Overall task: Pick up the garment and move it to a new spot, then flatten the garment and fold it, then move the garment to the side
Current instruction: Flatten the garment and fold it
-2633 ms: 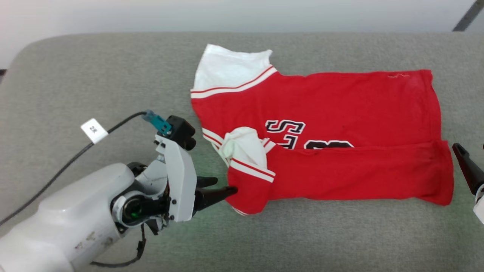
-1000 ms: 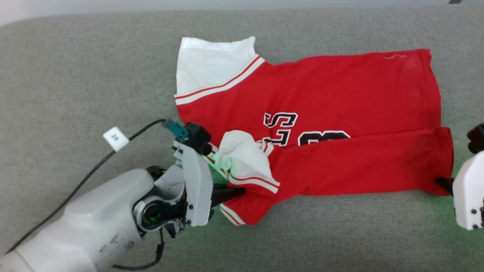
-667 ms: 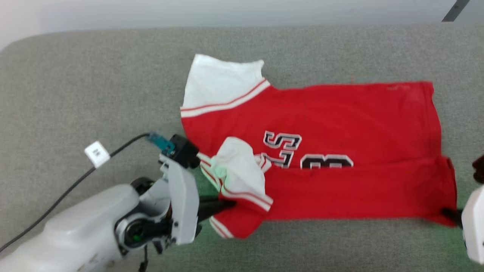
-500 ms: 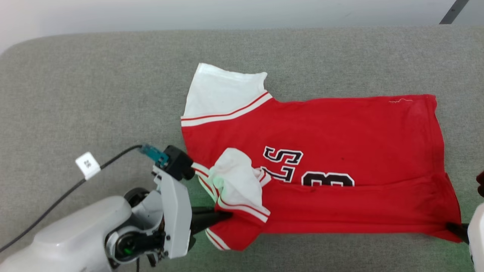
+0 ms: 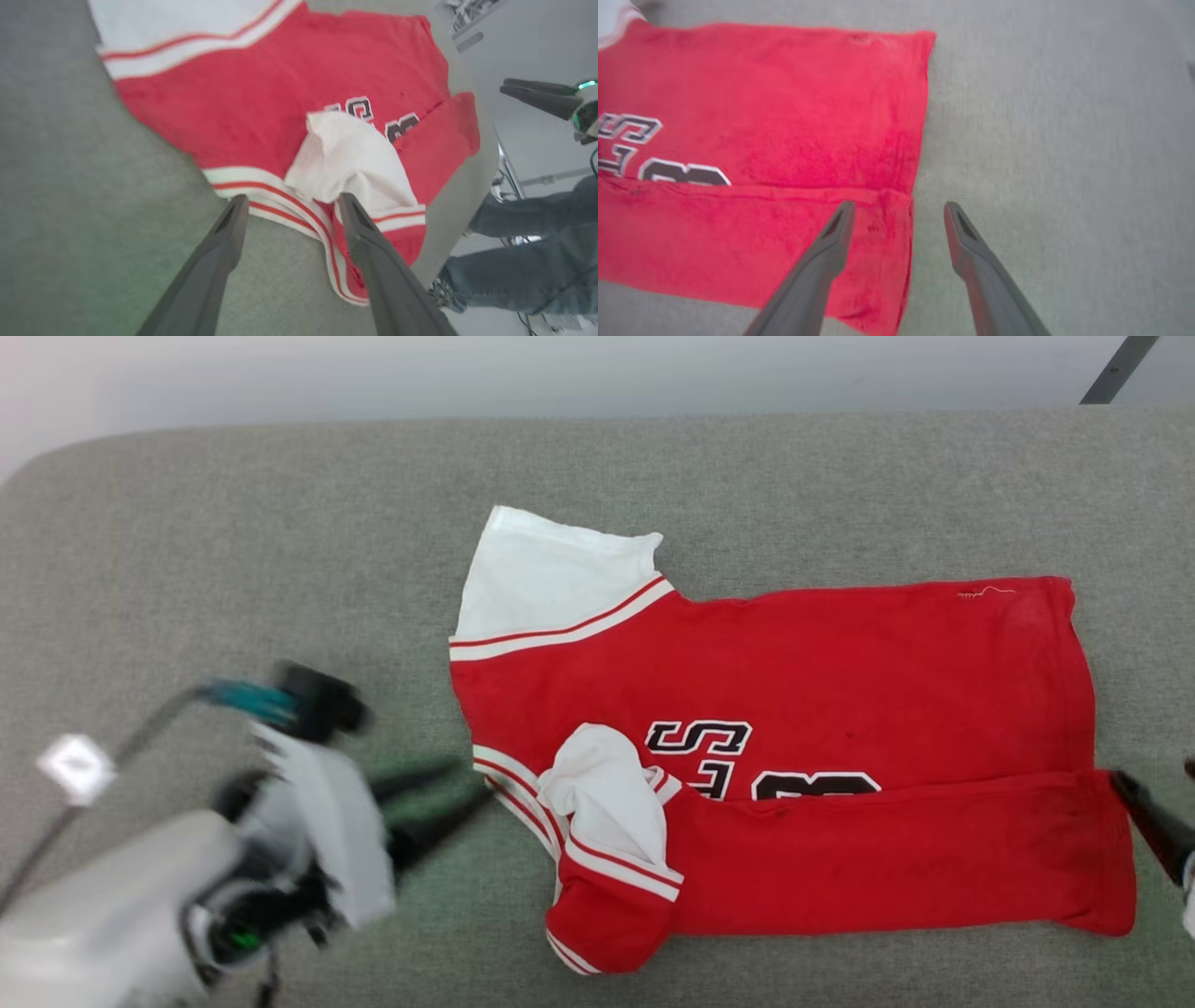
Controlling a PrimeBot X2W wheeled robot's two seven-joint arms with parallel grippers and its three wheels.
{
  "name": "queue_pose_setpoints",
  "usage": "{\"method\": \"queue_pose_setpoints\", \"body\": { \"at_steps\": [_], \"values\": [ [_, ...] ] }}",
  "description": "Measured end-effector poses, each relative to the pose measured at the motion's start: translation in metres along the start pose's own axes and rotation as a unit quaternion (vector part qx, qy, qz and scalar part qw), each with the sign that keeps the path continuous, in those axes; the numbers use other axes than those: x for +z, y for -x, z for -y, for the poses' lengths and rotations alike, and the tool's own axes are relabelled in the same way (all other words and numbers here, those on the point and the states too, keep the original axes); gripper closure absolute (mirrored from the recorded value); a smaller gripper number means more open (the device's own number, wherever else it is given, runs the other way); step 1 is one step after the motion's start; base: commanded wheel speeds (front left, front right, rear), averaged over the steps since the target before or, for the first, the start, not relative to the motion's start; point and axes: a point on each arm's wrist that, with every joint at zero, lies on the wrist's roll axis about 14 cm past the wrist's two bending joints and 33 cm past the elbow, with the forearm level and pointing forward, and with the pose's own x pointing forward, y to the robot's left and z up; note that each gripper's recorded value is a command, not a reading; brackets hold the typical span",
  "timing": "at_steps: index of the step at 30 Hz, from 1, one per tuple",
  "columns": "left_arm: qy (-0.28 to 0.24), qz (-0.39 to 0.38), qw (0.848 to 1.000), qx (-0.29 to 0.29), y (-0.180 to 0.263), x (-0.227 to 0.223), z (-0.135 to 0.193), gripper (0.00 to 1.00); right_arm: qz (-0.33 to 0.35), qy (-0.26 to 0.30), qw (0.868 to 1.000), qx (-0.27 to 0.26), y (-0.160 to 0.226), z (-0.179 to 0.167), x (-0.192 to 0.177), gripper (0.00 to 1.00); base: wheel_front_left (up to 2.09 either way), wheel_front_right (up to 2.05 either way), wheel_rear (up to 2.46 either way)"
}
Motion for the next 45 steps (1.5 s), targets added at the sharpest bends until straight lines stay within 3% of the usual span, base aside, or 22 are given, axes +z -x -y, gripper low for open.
{"method": "queue_pose_setpoints", "body": {
  "at_steps": [6,16,25,34,40,41,42,43,45],
  "values": [
    [-0.043,0.123,0.988,0.079,0.008,0.058,-0.041,0.00,0.137,-0.021,0.990,-0.019,-0.003,-0.002,0.039,0.00,0.00,0.00,0.00],
    [-0.120,0.180,0.967,0.135,-0.020,0.147,-0.071,0.00,0.291,-0.021,0.956,-0.031,0.006,-0.011,0.082,0.00,0.00,0.00,0.00],
    [-0.114,0.081,0.975,0.170,-0.073,0.159,-0.102,0.00,0.286,-0.034,0.956,-0.062,0.010,0.004,0.062,0.00,0.00,0.00,0.00],
    [-0.079,-0.102,0.979,0.156,-0.117,0.098,-0.113,0.00,0.260,-0.046,0.959,-0.106,0.014,0.032,0.038,0.00,0.00,0.00,0.00],
    [-0.083,-0.122,0.976,0.160,-0.123,0.096,-0.124,0.00,0.241,-0.047,0.964,-0.101,0.003,0.030,0.031,0.00,0.00,0.00,0.00],
    [-0.081,-0.122,0.977,0.158,-0.124,0.096,-0.124,0.08,0.242,-0.046,0.964,-0.099,0.001,0.030,0.033,0.00,0.00,0.00,0.00],
    [-0.080,-0.122,0.977,0.153,-0.126,0.095,-0.122,0.34,0.241,-0.042,0.965,-0.096,-0.001,0.029,0.035,0.00,0.00,0.00,0.00],
    [-0.081,-0.121,0.978,0.147,-0.128,0.095,-0.120,0.53,0.239,-0.040,0.966,-0.092,-0.004,0.027,0.036,0.00,0.00,0.00,0.00],
    [-0.089,-0.112,0.980,0.142,-0.129,0.096,-0.118,0.85,0.229,-0.034,0.969,-0.081,-0.012,0.023,0.038,0.00,0.00,0.00,0.00]
  ]
}}
